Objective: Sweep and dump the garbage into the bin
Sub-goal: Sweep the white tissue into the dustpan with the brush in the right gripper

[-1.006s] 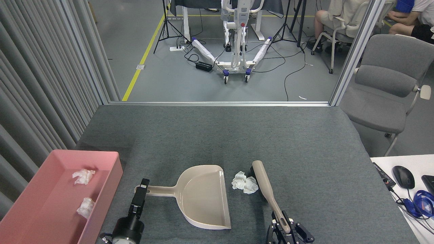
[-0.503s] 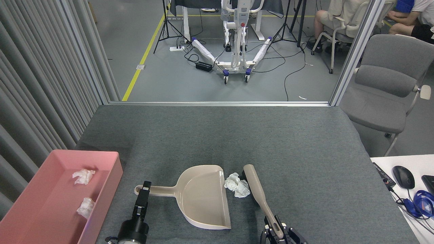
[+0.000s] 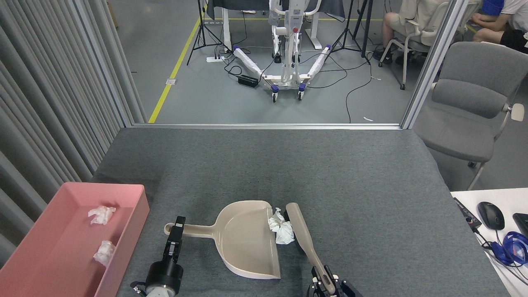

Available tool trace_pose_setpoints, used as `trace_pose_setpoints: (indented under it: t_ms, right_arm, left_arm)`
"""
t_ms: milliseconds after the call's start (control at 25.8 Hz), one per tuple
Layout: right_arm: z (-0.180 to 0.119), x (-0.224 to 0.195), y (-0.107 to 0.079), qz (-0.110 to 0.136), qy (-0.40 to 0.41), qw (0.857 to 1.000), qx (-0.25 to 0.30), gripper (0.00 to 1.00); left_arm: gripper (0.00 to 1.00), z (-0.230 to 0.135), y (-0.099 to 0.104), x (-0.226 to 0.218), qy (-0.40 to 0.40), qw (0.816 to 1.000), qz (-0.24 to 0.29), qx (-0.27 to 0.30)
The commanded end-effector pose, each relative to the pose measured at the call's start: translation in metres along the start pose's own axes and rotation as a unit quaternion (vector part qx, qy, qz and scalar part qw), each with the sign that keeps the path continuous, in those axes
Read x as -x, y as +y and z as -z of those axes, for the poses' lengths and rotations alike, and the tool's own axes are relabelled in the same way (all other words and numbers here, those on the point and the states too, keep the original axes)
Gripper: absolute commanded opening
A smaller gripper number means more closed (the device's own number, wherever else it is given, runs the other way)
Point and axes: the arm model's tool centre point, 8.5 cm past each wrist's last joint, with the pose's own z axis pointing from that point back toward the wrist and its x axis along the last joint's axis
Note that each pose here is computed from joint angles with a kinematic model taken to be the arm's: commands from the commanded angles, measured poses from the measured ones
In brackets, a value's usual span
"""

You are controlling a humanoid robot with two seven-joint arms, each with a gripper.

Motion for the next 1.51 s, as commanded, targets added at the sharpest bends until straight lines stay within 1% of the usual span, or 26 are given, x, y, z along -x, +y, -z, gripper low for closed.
trace_pose_setpoints:
  t_ms: [0, 155, 271, 426, 542, 774, 929, 1045, 1355, 1471]
  right_arm:
    - [0.003, -0.013, -0.001, -0.003, -0.012, 1.0, 0.003, 0.12]
    - [0.003, -0.027, -0.001, 0.002, -0.023, 1.0, 0.002, 0.12]
    - [0.003, -0.033, 0.0, 0.0, -0.029, 1.0, 0.002, 0.11]
    - [0.004, -0.044, 0.0, 0.006, -0.037, 0.999, 0.002, 0.11]
    - [0.004, -0.055, 0.0, 0.012, -0.044, 0.999, 0.004, 0.1]
    - [0.004, -0.071, -0.001, 0.022, -0.055, 0.998, 0.004, 0.07]
    - [0.003, -0.084, -0.001, 0.028, -0.067, 0.997, 0.005, 0.05]
    - [0.002, -0.094, -0.001, 0.032, -0.078, 0.996, 0.005, 0.0]
    - [-0.001, -0.119, -0.003, 0.046, -0.101, 0.994, 0.007, 0.0]
    - [-0.002, -0.123, -0.003, 0.047, -0.104, 0.993, 0.007, 0.0]
  left_arm:
    - [0.35, 0.0, 0.001, 0.0, 0.0, 1.0, 0.0, 0.0]
    - [0.34, -0.002, 0.002, 0.003, 0.002, 1.0, 0.003, 0.0]
    - [0.24, -0.003, 0.003, 0.002, -0.003, 1.0, 0.003, 0.001]
    - [0.08, -0.006, 0.0, 0.002, -0.021, 1.0, -0.001, 0.006]
    - [0.03, -0.007, -0.001, 0.002, -0.03, 1.0, -0.002, 0.007]
    - [0.0, -0.013, -0.004, 0.005, -0.032, 0.999, -0.004, 0.012]
    - [0.0, -0.017, -0.008, 0.006, -0.031, 0.999, -0.007, 0.016]
    - [0.0, -0.02, -0.011, 0.006, -0.031, 0.999, -0.009, 0.019]
    - [0.0, -0.019, -0.012, 0.003, -0.035, 0.999, -0.01, 0.018]
    - [0.0, -0.02, -0.011, 0.003, -0.036, 0.999, -0.009, 0.018]
